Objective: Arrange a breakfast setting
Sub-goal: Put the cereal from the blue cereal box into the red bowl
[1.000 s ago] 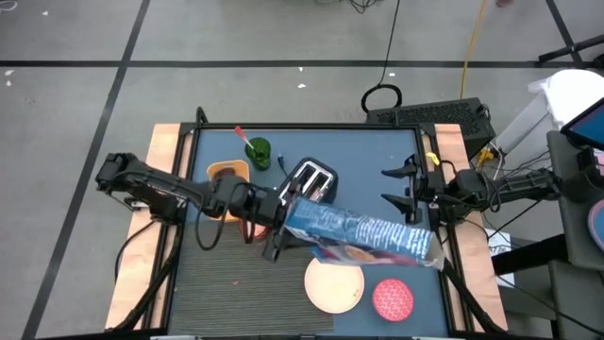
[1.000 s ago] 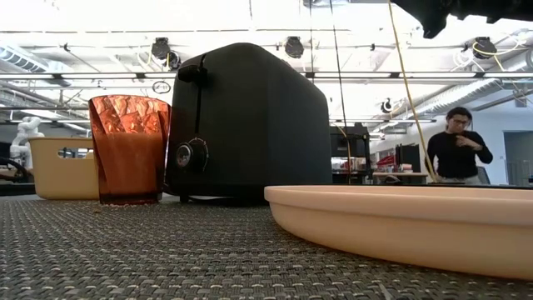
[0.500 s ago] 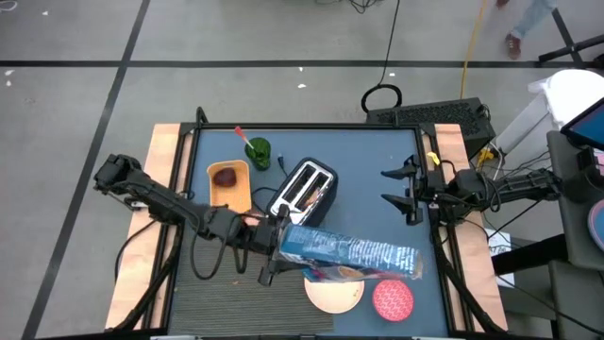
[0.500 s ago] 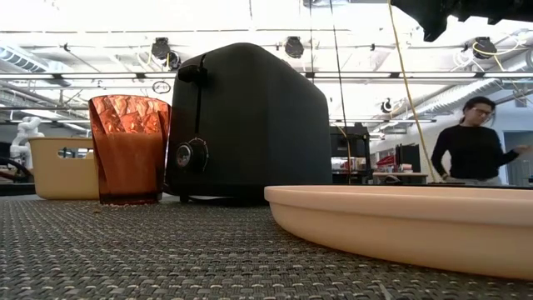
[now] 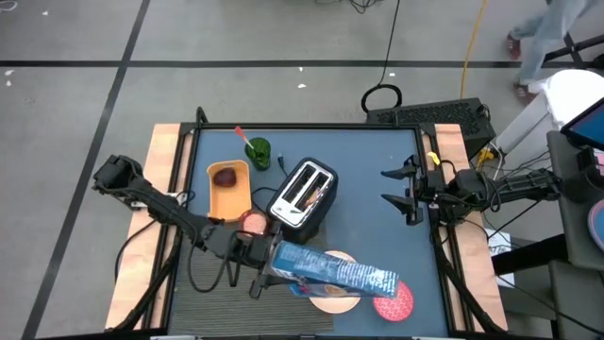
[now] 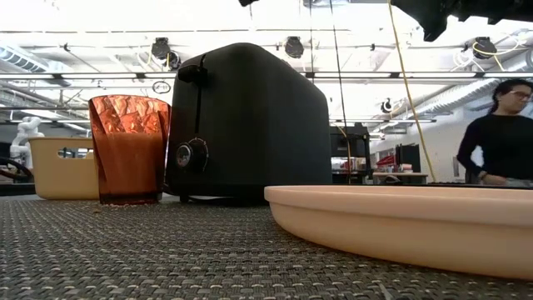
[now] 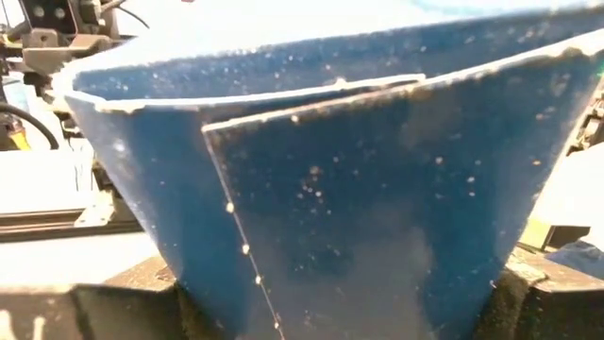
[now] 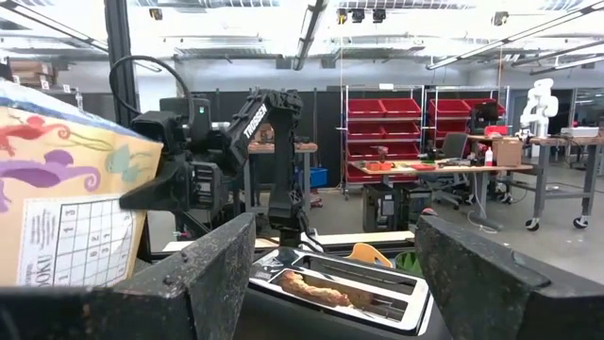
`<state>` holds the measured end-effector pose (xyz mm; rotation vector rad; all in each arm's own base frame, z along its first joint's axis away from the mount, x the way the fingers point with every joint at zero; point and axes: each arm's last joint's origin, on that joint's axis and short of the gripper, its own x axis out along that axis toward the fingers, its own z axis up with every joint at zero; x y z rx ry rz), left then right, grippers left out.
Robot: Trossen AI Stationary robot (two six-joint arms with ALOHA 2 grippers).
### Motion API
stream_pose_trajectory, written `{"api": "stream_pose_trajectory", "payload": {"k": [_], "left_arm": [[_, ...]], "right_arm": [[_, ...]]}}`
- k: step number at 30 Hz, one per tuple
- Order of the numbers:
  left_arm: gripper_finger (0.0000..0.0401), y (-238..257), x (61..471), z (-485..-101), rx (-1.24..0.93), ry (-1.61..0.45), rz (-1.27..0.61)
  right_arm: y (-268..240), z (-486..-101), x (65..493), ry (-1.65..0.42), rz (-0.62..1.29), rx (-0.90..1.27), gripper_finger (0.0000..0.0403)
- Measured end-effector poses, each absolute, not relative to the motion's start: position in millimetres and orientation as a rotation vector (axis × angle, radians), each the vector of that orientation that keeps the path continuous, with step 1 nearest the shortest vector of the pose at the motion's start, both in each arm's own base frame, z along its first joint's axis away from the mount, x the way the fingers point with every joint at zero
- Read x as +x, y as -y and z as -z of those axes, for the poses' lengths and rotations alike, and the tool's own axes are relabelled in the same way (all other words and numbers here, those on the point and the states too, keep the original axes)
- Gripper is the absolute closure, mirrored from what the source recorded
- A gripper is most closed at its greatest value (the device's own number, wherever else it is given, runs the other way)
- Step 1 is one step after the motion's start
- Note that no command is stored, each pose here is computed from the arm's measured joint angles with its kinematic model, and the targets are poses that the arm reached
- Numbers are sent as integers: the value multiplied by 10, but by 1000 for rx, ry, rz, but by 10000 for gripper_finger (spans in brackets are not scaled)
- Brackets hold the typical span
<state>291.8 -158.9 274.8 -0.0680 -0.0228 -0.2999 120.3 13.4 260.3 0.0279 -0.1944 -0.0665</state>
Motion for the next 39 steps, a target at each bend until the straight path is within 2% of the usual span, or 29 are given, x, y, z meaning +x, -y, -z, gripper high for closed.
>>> {"api": "stream_pose_trajectory", "payload": {"k": [20, 32, 39], "left_arm": [[111, 1737, 3163, -2311, -173, -54, 298], [111, 1851, 3312, -2540, -135, -164, 296], [111, 1818, 3362, -2610, -142, -161, 280]], "right_arm": [[-134, -2602, 1203, 194, 66, 28, 124], [-133, -2602, 1203, 194, 66, 28, 124], [-134, -2598, 1204, 190, 66, 27, 124]]}}
